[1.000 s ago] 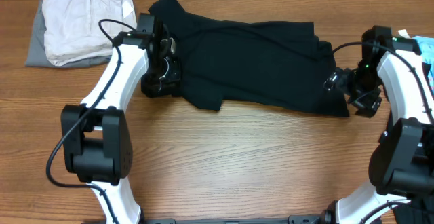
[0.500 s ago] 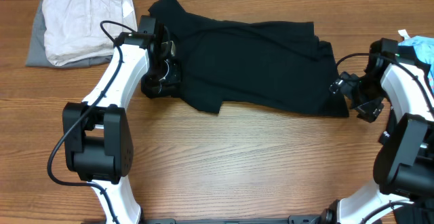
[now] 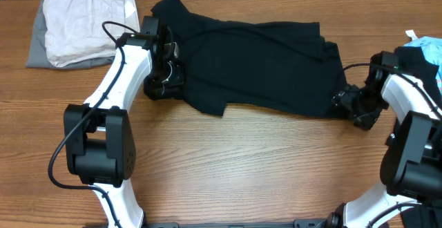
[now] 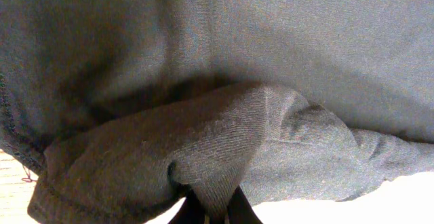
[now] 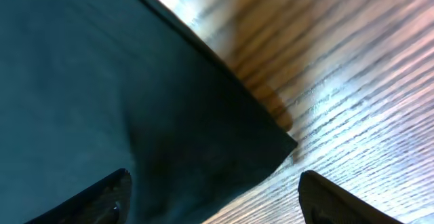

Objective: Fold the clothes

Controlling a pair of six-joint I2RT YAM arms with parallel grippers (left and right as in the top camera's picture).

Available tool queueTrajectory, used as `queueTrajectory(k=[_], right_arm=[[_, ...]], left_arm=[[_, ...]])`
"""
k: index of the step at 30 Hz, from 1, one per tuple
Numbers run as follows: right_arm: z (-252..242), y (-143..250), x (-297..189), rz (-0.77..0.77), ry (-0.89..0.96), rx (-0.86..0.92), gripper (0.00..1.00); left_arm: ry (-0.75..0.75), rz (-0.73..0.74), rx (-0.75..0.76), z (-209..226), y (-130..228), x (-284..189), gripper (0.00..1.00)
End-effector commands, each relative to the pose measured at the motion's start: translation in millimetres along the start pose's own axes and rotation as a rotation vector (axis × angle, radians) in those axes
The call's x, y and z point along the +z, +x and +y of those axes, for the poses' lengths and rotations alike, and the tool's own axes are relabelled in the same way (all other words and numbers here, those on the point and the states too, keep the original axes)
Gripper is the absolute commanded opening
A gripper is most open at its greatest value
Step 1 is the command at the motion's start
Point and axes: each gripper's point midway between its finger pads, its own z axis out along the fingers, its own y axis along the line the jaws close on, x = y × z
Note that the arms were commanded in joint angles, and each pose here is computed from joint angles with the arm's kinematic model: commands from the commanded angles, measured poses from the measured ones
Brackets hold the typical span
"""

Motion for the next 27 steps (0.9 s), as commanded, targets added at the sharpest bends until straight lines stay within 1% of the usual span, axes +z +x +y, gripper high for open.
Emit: queueTrajectory(k=[1, 3, 5, 7, 9, 16, 17, 18, 19, 20, 21, 23, 25, 26, 27], right_arm=[[3, 0, 1, -0.004, -0.013, 0.013, 0.81], [5, -3, 1, -0.015, -0.019, 0.013, 0.81], [6, -6, 1, -0.027, -0.025, 0.012, 0.78], [8, -9, 1, -0.039, -0.032, 0.010, 0.68], [9, -10, 1, -0.044, -0.035, 0.021, 0.64], [7, -7, 4, -0.035, -0.031, 0.037, 0.62], [6, -7, 5, -0.035, -0.031, 0.039, 0.58], [6, -6, 7, -0.035, -0.031, 0.042, 0.50], [5, -6, 8, -0.035, -0.031, 0.047, 0.47], [4, -4, 10, -0.034, -0.030, 0.058, 0.38], [4, -4, 12, -0.033, -0.031, 0.065, 0.33], [3, -2, 15, -0.033, -0.030, 0.067, 0.27], [2, -1, 16, -0.031, -0.029, 0.067, 0.18], [2, -1, 16, -0.032, -0.029, 0.067, 0.12], [2, -1, 16, -0.032, -0.030, 0.067, 0.04]], left_arm=[[-0.010, -0.001, 0.006, 2, -2, 2, 0.04], [-0.010, -0.001, 0.006, 2, -2, 2, 0.04], [-0.010, -0.001, 0.006, 2, -2, 2, 0.04], [-0.010, -0.001, 0.006, 2, -2, 2, 0.04], [-0.010, 0.001, 0.005, 2, -2, 2, 0.04], [-0.010, 0.003, 0.005, 3, -1, 2, 0.04], [-0.010, 0.003, 0.005, 3, -1, 2, 0.03], [-0.010, 0.003, 0.005, 3, -1, 2, 0.04], [-0.010, 0.003, 0.005, 3, -1, 2, 0.04], [-0.009, 0.002, 0.004, 2, -1, 1, 0.04], [-0.006, 0.003, 0.005, 2, -1, 1, 0.04], [0.002, 0.006, 0.004, 0, -1, 1, 0.04], [0.015, 0.013, 0.003, -1, 1, 1, 0.04], [0.018, 0.016, 0.002, -2, 2, 1, 0.04], [0.016, 0.020, 0.001, -1, 2, 1, 0.04]])
